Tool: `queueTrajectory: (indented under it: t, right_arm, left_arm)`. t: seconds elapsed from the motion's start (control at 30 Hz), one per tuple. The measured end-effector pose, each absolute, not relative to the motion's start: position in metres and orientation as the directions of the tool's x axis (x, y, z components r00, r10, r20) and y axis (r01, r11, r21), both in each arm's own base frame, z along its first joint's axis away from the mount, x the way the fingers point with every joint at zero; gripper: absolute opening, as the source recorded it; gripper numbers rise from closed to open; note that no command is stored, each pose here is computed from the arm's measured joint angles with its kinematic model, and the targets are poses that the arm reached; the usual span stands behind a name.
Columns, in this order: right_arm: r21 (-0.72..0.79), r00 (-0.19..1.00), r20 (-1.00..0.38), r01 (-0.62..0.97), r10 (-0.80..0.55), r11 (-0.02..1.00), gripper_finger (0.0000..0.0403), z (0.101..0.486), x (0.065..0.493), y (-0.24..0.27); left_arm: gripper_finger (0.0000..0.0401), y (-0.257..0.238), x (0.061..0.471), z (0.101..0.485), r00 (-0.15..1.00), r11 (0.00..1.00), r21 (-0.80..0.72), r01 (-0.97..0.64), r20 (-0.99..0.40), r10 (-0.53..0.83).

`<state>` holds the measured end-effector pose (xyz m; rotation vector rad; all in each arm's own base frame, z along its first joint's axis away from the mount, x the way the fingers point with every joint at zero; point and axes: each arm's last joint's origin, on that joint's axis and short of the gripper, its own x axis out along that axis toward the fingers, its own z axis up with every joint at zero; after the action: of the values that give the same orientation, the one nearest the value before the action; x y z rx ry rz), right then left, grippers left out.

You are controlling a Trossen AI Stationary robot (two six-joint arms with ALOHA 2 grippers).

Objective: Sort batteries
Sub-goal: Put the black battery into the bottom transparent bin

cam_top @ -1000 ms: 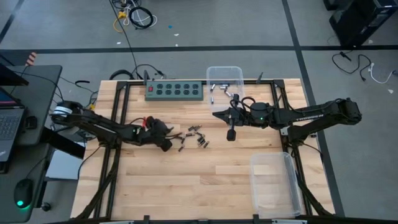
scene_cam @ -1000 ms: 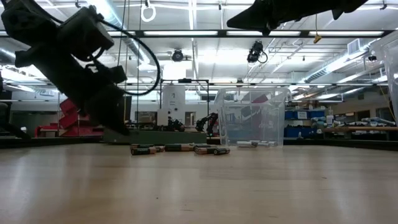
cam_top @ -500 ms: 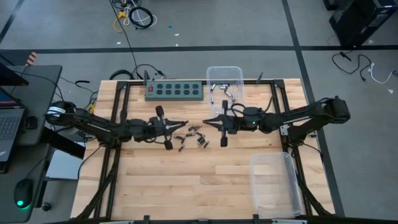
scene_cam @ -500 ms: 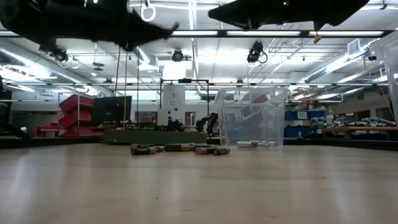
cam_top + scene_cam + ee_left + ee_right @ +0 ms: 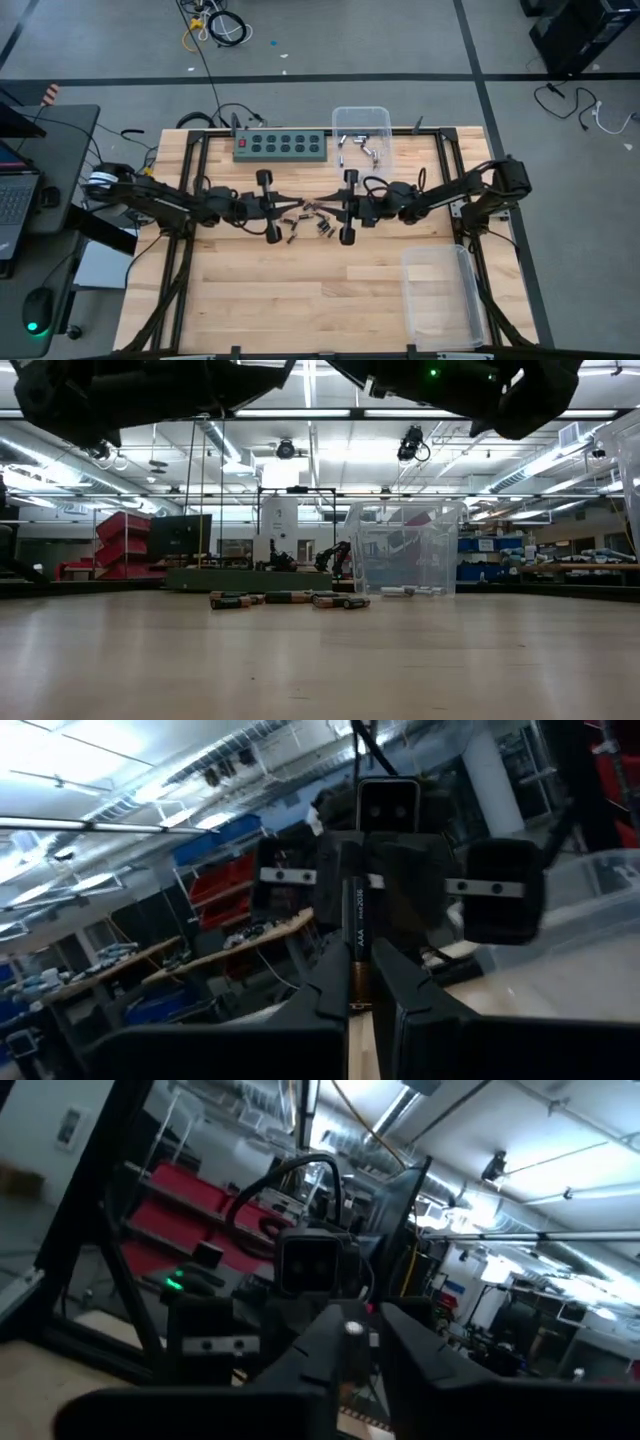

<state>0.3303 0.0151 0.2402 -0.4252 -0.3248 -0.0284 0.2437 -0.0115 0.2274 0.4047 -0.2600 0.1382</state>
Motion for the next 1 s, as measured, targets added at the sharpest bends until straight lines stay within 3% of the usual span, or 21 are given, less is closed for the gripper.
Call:
queueTrajectory:
  t: [0.23, 0.4, 1.0]
  right_arm:
    - [-0.348, 0.947, 0.318, 0.080, 0.037, 0.934, 0.0123, 0.246, 0.339, 0.014]
    - [-0.348, 0.948, 0.315, 0.083, 0.033, 0.934, 0.0144, 0.246, 0.340, 0.013]
    - [-0.348, 0.954, 0.297, 0.080, 0.029, 0.934, 0.0118, 0.245, 0.340, 0.011]
  left_arm:
    - [0.0009, -0.011, 0.259, 0.227, 0.943, 0.911, 0.361, -0.202, 0.323, 0.081]
    - [0.0009, -0.012, 0.266, 0.227, 0.934, 0.910, 0.360, -0.204, 0.349, 0.071]
    - [0.0009, -0.012, 0.283, 0.230, 0.933, 0.903, 0.384, -0.193, 0.358, 0.047]
